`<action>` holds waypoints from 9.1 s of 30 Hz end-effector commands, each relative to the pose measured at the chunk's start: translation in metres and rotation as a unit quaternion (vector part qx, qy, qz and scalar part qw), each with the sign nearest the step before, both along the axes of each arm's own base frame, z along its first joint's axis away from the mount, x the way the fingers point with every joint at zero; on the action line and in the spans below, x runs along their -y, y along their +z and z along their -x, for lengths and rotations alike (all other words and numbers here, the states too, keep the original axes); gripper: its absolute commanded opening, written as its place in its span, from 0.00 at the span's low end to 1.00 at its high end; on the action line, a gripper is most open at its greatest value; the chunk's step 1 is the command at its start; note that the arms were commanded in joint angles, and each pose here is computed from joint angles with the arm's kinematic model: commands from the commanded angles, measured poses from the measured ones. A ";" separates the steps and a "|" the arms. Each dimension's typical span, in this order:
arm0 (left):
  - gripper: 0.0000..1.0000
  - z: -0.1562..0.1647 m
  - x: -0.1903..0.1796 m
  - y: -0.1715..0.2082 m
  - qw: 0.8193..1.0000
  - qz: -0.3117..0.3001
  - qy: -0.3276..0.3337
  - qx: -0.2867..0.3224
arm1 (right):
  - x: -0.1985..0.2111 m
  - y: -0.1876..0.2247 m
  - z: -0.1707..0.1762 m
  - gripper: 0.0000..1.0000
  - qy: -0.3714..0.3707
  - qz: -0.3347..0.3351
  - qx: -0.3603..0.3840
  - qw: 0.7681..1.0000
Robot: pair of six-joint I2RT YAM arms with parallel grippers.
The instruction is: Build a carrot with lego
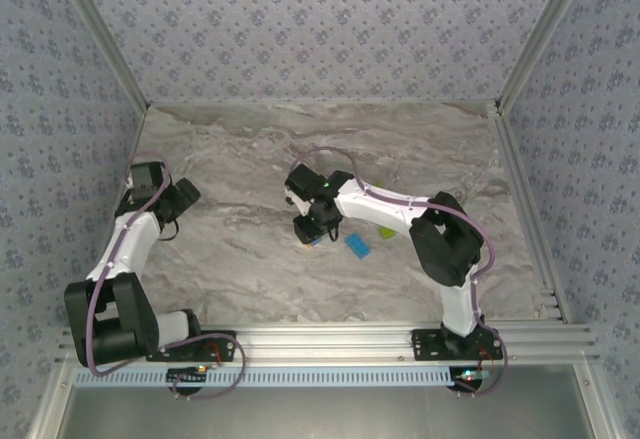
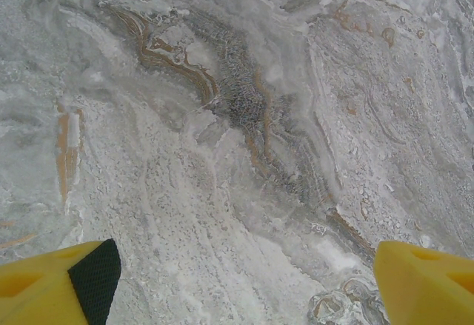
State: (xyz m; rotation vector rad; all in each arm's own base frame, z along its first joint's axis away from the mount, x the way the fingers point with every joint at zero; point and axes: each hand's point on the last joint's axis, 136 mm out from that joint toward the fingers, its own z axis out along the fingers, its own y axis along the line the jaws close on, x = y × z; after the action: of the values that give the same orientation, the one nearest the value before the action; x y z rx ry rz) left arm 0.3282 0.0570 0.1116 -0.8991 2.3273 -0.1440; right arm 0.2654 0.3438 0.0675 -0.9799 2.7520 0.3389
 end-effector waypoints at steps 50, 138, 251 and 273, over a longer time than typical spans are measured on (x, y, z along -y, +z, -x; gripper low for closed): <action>0.90 -0.006 0.006 0.005 1.000 -0.001 -0.017 0.009 | 0.056 -0.121 0.055 0.35 0.026 0.212 -0.101 0.972; 0.90 -0.007 0.006 0.004 1.000 -0.001 -0.018 0.006 | 0.064 -0.057 -0.053 0.40 -0.055 0.069 -0.009 0.996; 0.90 -0.007 0.013 0.001 1.000 0.000 -0.030 0.000 | 0.017 -0.037 0.028 0.20 -0.026 0.076 -0.050 0.996; 0.90 -0.009 0.012 0.003 1.000 0.000 -0.030 0.002 | 0.038 -0.098 0.059 0.21 -0.012 0.168 -0.111 0.979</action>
State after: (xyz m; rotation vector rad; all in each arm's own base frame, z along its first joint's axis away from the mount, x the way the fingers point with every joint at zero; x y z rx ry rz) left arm 0.3298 0.0466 0.1045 -0.8683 2.3652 -0.1616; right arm 0.2571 0.3378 0.0486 -0.9077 2.8441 0.1362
